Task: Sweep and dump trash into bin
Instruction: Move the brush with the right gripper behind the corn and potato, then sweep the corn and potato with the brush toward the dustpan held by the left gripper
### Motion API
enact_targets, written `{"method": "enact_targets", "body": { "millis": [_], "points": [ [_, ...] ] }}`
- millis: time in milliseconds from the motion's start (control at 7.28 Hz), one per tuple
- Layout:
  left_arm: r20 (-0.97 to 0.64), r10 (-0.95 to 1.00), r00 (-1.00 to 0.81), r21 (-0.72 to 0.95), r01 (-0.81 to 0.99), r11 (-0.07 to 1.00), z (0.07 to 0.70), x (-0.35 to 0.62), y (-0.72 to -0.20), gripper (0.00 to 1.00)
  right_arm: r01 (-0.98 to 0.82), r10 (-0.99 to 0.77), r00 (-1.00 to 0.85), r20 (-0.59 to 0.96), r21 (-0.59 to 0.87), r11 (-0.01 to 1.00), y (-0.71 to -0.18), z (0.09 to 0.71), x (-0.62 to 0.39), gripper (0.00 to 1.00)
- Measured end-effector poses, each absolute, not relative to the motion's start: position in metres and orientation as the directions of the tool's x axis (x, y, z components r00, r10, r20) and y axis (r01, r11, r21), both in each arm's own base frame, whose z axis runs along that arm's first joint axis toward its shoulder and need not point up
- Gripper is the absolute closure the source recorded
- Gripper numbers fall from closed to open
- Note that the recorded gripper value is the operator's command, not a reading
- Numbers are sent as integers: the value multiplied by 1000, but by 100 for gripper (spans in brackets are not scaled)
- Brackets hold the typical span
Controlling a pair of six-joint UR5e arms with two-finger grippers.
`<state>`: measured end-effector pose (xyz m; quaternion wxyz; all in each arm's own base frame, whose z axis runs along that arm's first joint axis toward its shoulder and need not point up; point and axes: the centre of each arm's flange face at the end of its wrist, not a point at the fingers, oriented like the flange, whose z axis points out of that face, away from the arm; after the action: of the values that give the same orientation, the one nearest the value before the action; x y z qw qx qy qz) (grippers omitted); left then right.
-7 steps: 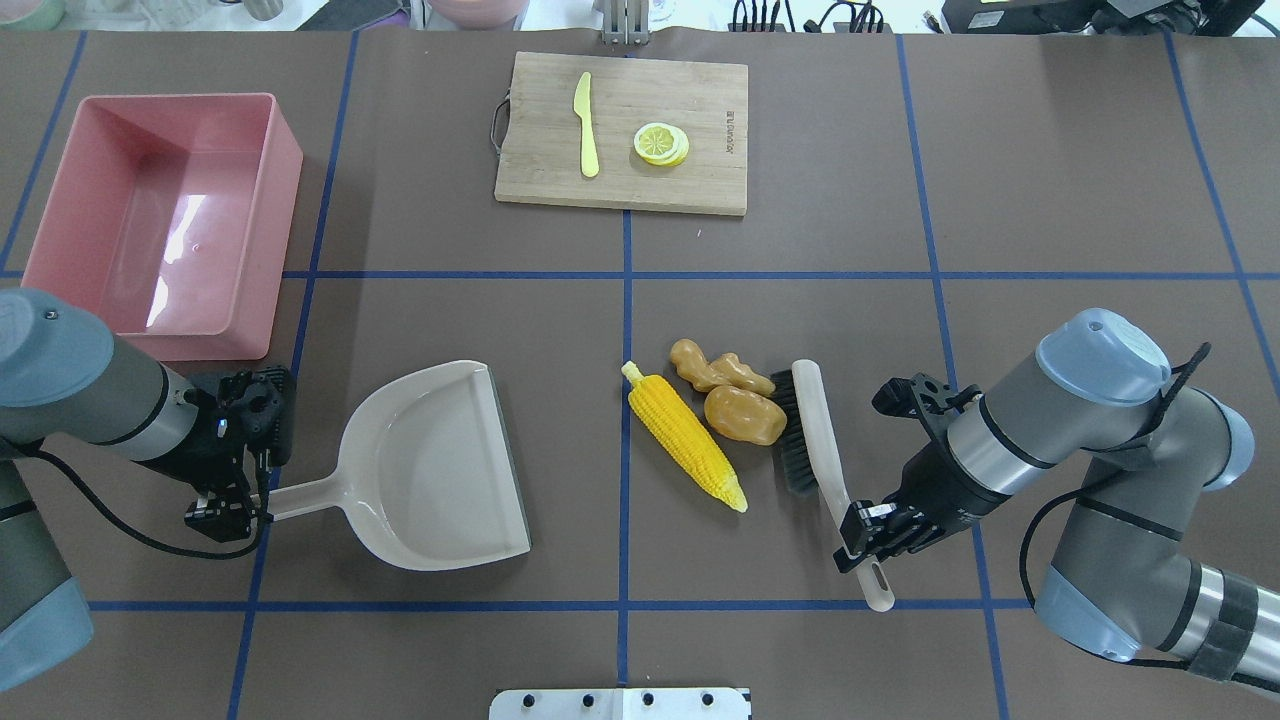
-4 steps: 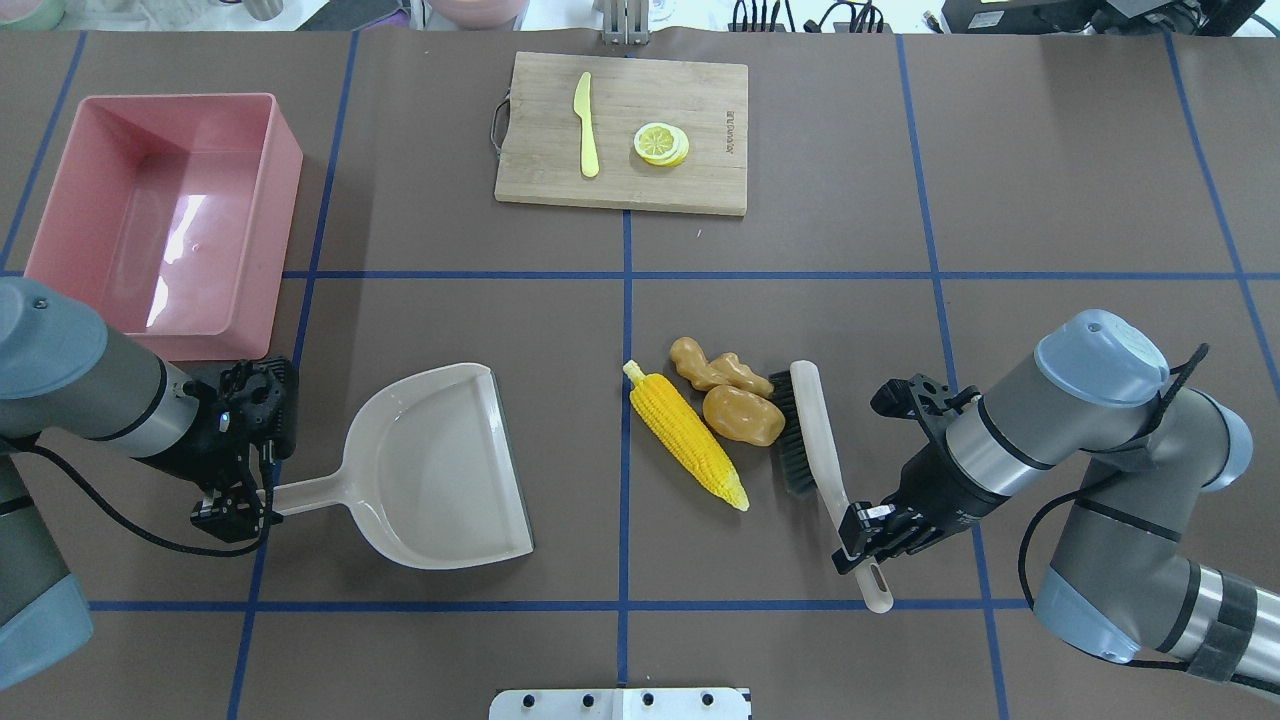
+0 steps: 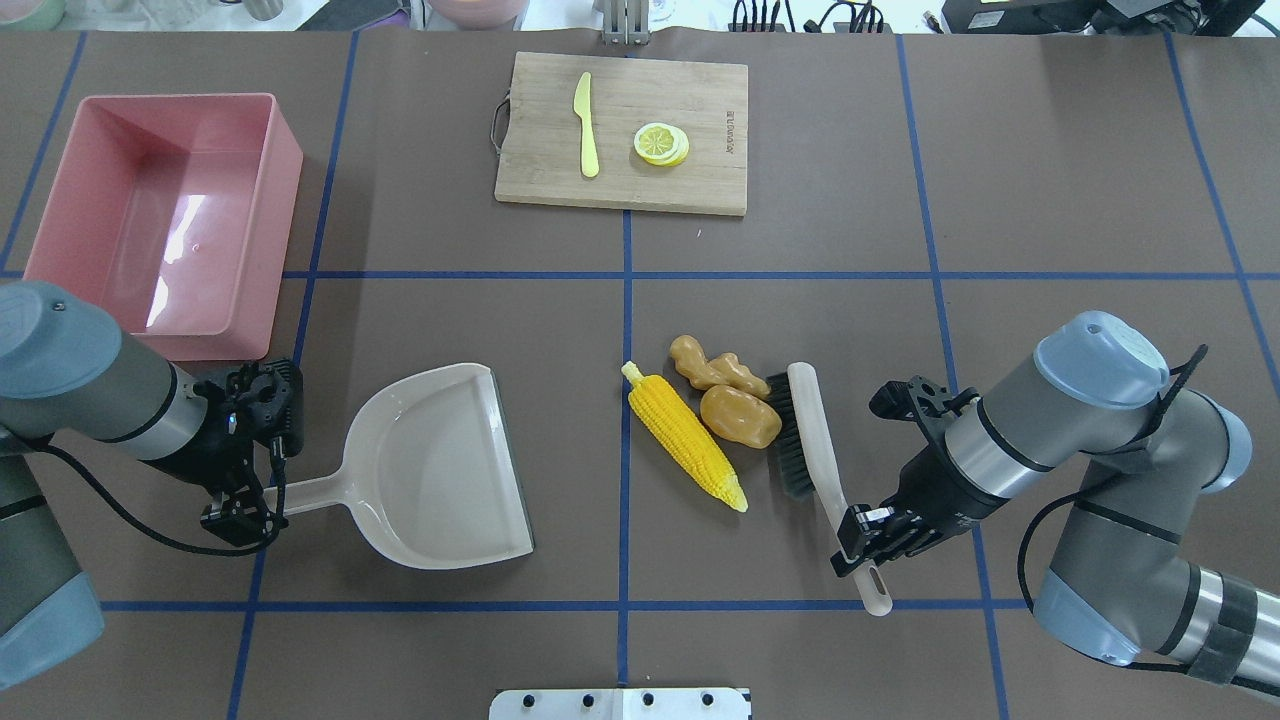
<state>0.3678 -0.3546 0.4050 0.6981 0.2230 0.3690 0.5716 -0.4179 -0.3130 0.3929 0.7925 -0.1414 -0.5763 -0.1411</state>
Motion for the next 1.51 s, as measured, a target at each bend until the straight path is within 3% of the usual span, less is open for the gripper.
{"method": "enact_targets", "body": {
  "millis": [137, 275, 412, 962, 1511],
  "points": [
    [-264, 961, 77, 727, -639, 251, 409, 377, -361, 8, 389, -61, 297, 953, -63, 919, -312, 394, -419, 100],
    [-265, 961, 77, 726, -640, 251, 409, 382, -364, 73, 392, -61, 297, 953, -63, 918, -311, 394, -420, 100],
    [-264, 961, 77, 726, -640, 251, 408, 385, -366, 100, 395, -63, 297, 953, -62, 917, -309, 394, -422, 100],
    [-270, 959, 87, 715, -649, 260, 401, 378, -367, 100, 397, -56, 265, 963, -56, 916, -314, 357, -452, 100],
    [-284, 951, 118, 661, -694, 284, 337, 410, -392, 100, 393, -46, 251, 967, -59, 918, -321, 328, -485, 100]
  ]
}}
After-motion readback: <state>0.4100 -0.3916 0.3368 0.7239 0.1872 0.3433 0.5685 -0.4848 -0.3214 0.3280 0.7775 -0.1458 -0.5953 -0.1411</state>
